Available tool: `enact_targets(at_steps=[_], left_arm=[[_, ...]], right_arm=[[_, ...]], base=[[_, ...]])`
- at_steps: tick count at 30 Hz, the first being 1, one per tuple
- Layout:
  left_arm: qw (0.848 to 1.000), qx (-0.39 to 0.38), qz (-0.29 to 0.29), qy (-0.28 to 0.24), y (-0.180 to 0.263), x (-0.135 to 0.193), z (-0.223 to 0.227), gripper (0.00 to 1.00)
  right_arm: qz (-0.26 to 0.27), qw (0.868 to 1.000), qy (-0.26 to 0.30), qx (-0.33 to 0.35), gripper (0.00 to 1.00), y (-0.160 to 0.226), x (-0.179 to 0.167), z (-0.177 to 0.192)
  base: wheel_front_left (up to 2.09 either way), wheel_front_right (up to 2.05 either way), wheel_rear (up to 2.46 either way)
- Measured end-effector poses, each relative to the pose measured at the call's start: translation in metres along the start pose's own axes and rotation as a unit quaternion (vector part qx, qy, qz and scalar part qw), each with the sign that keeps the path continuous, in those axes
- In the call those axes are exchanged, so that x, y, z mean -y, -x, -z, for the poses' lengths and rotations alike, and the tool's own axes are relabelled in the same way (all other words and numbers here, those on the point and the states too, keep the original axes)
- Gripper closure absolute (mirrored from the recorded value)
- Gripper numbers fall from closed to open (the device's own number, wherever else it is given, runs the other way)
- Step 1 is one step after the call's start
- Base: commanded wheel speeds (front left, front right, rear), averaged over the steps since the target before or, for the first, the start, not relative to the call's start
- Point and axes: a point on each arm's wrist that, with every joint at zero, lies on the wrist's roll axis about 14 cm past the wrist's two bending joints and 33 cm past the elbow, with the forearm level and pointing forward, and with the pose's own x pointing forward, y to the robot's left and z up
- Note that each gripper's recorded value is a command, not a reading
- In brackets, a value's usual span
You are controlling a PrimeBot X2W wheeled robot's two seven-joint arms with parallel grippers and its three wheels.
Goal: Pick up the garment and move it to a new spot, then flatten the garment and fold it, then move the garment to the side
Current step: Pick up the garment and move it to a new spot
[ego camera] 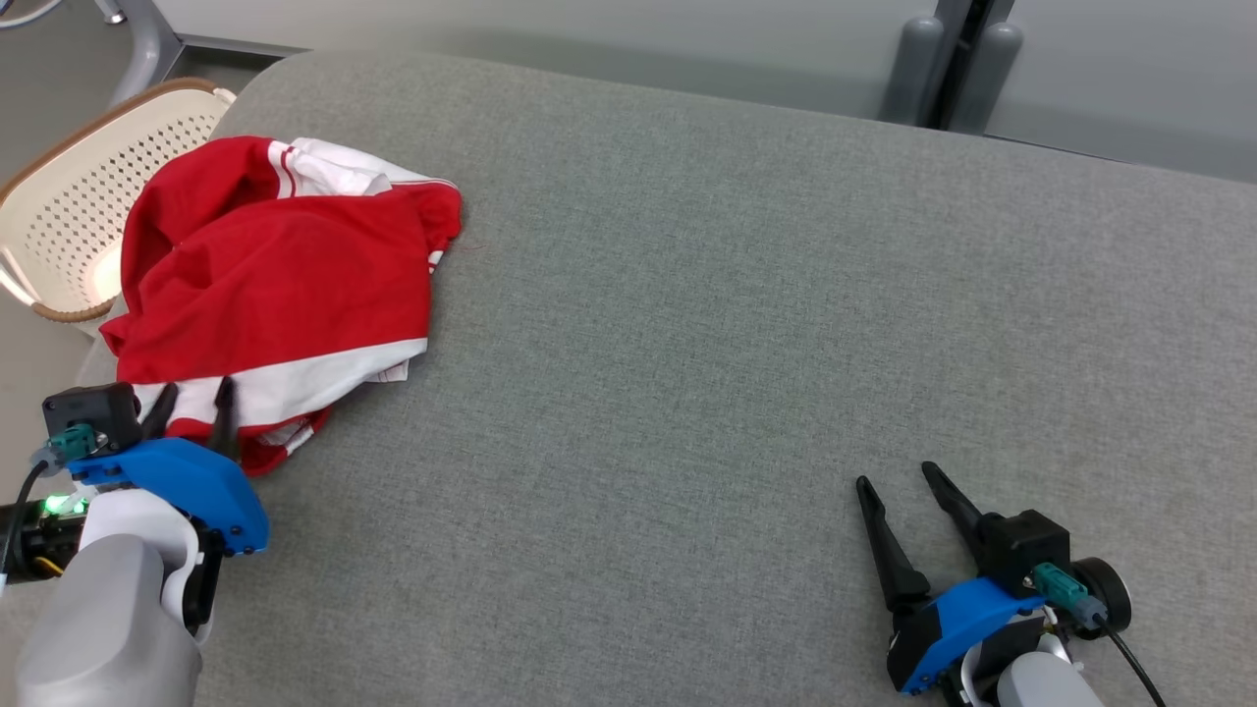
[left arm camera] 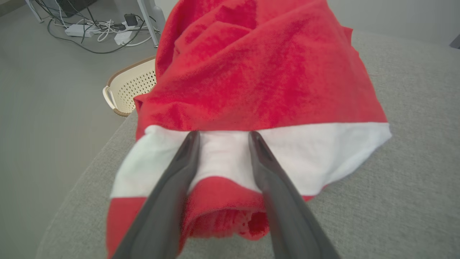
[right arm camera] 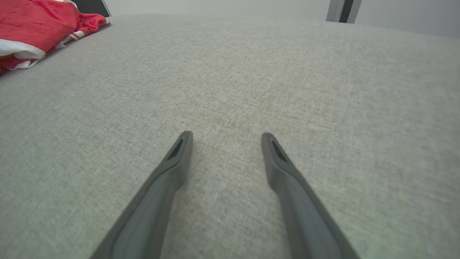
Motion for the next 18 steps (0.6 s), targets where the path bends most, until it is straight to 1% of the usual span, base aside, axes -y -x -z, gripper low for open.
enact_targets(at_steps=[2,4,11,12,15,18], left_arm=[[1.000,-0.006,0.001,0.007,0.000,0.000,0.002,1.00],[1.000,0.003,0.003,0.012,0.000,0.001,-0.003,1.00],[0.997,0.072,0.028,0.006,0.000,0.011,-0.045,1.00],[0.997,0.072,0.028,0.006,0.000,0.011,-0.045,1.00],[0.987,0.147,0.059,-0.009,0.003,0.027,-0.094,1.00],[0.971,0.215,0.103,-0.024,0.009,0.058,-0.143,1.00]], right_arm=[[0.003,1.000,-0.003,0.001,0.00,0.002,0.001,-0.001],[0.005,1.000,-0.003,0.002,0.00,0.004,0.002,-0.002],[0.017,1.000,-0.011,0.011,0.00,0.017,0.006,-0.009],[0.017,1.000,-0.011,0.011,0.00,0.017,0.006,-0.009],[0.028,0.999,-0.016,0.018,0.00,0.029,0.010,-0.013],[0.040,0.999,-0.021,0.020,0.00,0.039,0.015,-0.012]], base=[[0.00,0.00,0.00],[0.00,0.00,0.00],[0.00,0.00,0.00],[0.00,0.00,0.00],[0.00,0.00,0.00],[0.00,0.00,0.00]])
